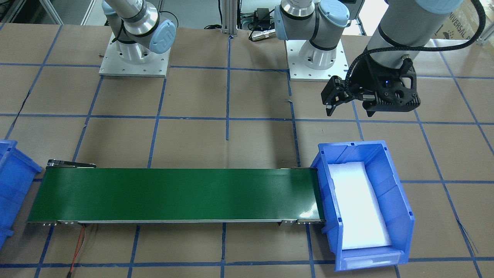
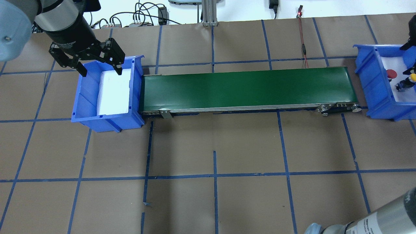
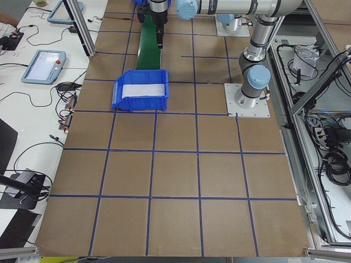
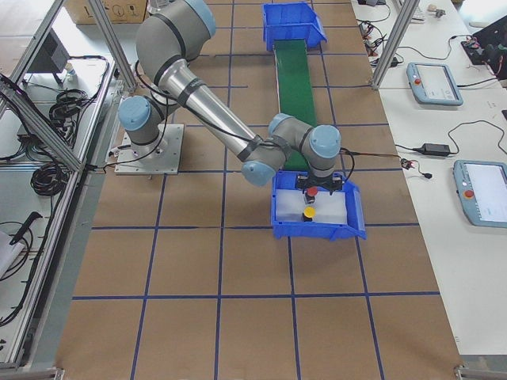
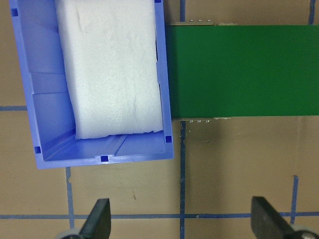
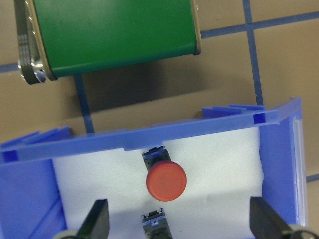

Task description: Transport two buttons from left to right

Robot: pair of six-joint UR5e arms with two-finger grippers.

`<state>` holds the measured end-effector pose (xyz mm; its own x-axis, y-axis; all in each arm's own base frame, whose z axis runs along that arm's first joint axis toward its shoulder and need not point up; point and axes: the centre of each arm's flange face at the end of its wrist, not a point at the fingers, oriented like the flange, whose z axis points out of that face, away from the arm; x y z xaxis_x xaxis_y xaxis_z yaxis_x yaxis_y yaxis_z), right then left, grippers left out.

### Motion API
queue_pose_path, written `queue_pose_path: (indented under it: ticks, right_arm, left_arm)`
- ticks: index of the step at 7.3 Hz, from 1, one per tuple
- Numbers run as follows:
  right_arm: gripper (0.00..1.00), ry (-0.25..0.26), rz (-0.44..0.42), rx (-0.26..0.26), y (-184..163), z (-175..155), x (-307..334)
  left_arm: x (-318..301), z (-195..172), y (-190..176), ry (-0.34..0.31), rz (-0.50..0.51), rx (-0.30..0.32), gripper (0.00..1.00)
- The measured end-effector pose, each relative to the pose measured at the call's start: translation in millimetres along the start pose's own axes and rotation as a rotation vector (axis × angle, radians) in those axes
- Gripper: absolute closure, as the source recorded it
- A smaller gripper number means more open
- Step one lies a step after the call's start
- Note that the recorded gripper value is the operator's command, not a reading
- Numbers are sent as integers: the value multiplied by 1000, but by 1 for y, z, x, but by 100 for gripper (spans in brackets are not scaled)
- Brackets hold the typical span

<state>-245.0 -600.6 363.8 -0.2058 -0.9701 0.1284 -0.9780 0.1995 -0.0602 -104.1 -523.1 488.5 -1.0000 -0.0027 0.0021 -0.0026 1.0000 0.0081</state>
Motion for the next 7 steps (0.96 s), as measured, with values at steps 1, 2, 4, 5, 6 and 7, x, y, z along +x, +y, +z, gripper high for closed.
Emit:
queue_pose_path:
  ticks: [1, 2, 4, 5, 6, 7]
  right_arm:
    - [1, -21, 70, -2, -33, -34, -13]
    - [1, -46, 150, 2, -77, -60, -28]
    - [3, -61, 371, 1, -168, -97, -53]
    - [3, -58, 484, 1, -202, -111, -64]
    - [3, -54, 602, 2, -235, -124, -76]
    - [3, -52, 725, 3, -270, -131, -88]
  left_arm:
    - [0, -1, 0, 0, 2, 1, 0]
    - [0, 0, 0, 1, 3, 1, 0]
    - [0, 0, -1, 3, 0, 1, 0]
    - [0, 1, -1, 4, -1, 0, 0]
    - [0, 1, -1, 5, -1, 0, 0]
    - [0, 1, -1, 5, -1, 0, 0]
